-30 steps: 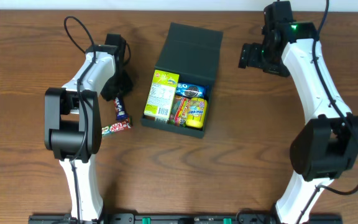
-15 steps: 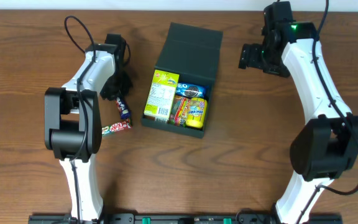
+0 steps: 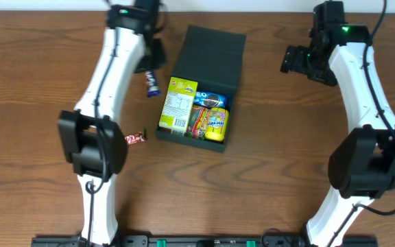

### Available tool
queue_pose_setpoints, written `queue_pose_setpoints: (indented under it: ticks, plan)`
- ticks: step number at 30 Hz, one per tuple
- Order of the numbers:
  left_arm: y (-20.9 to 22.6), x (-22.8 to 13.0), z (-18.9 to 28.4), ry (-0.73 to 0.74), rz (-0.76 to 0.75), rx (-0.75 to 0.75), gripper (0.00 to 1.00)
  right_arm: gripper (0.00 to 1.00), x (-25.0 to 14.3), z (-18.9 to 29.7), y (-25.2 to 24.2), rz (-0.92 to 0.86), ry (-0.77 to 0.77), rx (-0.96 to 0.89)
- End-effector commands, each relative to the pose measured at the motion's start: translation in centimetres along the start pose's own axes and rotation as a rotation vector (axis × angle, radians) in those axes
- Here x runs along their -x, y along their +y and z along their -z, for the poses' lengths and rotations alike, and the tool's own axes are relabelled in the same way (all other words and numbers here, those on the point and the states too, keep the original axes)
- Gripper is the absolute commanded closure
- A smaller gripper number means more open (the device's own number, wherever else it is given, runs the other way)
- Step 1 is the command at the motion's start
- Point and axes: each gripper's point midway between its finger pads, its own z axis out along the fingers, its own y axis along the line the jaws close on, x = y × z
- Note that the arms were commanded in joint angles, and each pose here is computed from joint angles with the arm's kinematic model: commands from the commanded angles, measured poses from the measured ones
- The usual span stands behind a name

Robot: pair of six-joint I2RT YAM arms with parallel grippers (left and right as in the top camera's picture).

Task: Pack container
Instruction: 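Carry the Dairy Milk bar into the box and release it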

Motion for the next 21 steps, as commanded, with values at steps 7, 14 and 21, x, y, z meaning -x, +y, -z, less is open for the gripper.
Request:
queue_pose_setpoints:
  ticks: [7, 14, 21]
  plan:
    - [-10.1, -7.1, 0.9, 0.006, -0.49, -0.003, 0.76, 0.01, 1.6, 1.5, -2.6, -0.013, -0.05, -0.018]
    - [-10.1, -9.9, -1.4, 0.087, -0.448, 0.018, 0.72, 0.01, 1.6, 1.5, -2.7, -0.008, -0.051, -0.019]
    - [-9.5, -10.0, -1.5, 0.101, -0.376, 0.035, 0.76, 0.01, 1.6, 1.5, -2.7, -0.001, -0.051, -0.019]
